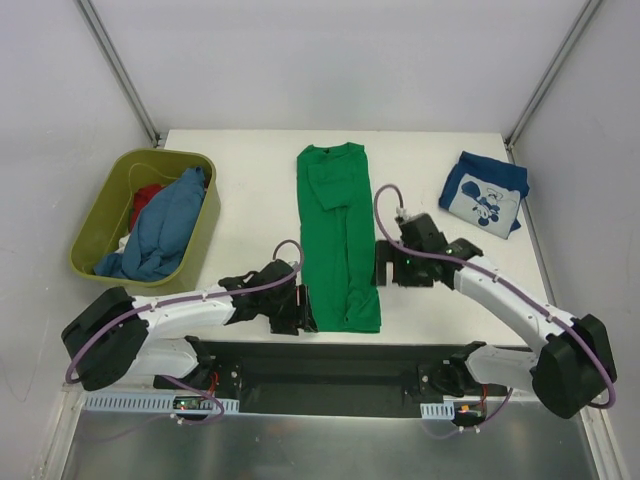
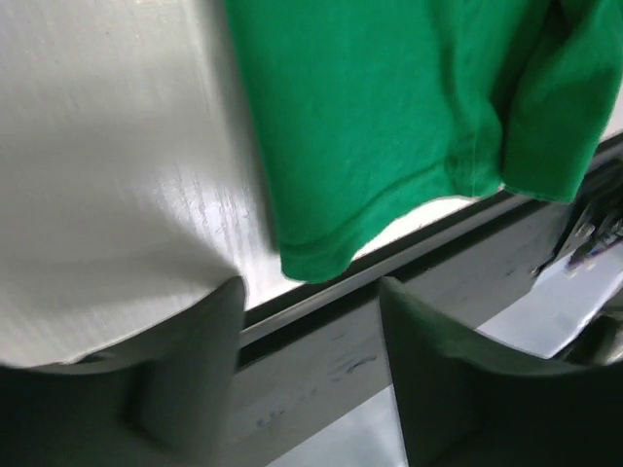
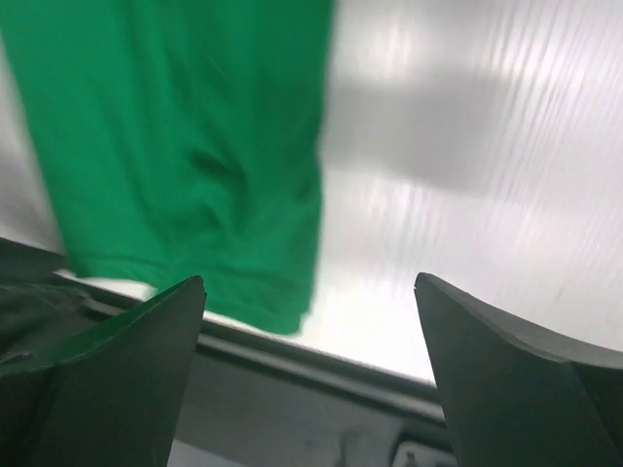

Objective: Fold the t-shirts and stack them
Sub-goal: Grab the bottom of the folded rectangular tshirt with both arms

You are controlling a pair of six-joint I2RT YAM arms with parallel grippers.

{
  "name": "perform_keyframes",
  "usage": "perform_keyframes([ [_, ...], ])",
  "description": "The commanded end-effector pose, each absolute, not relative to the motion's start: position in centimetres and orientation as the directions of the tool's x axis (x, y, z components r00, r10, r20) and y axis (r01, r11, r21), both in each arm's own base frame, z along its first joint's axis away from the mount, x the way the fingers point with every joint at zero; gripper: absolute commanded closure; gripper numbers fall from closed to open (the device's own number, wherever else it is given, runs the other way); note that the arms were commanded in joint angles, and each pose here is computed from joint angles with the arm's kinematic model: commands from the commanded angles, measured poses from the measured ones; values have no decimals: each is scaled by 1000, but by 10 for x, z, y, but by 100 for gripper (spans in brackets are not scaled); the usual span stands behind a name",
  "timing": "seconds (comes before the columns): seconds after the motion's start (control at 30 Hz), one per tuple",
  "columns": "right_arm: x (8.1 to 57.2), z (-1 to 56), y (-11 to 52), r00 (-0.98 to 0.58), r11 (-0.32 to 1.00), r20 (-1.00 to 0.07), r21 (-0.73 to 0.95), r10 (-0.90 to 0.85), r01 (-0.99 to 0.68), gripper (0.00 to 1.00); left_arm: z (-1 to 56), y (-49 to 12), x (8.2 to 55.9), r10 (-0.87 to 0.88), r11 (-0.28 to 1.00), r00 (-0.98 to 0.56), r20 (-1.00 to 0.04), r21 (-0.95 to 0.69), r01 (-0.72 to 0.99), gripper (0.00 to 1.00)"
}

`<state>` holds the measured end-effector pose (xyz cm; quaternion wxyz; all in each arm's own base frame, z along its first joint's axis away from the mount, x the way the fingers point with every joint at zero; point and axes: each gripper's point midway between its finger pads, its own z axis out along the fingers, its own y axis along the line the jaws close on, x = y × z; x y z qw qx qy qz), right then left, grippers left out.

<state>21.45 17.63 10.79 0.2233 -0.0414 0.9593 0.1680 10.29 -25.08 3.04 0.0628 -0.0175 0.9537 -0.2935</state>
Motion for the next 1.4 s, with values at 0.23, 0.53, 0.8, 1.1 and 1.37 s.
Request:
perform_keyframes([
  [0.23, 134, 43, 188, -980, 946, -194, 305, -51, -110, 21, 1, -246, 117, -133, 887, -982, -132, -458, -59, 74],
  [0.53, 118, 13, 197, -993, 972, -94, 216, -76, -95, 53, -6, -243, 109, -114, 894, -988, -101, -445, -58, 100],
  [0.8, 86, 4, 160, -996, 987, -71, 152, -47, -57, 99, -4, -227, 89, -126, 875, -988, -90, -479, -68, 100],
  [1.1, 92, 26, 193, -980, 952, -169, 267, -107, -150, 99, 38, -253, 82, -56, 790, -986, -160, -611, 54, 100],
  [1.37, 151, 89, 188, -917, 975, -389, 150, -92, -162, 100, 103, -278, 126, -102, 710, -935, -339, -683, 170, 100],
])
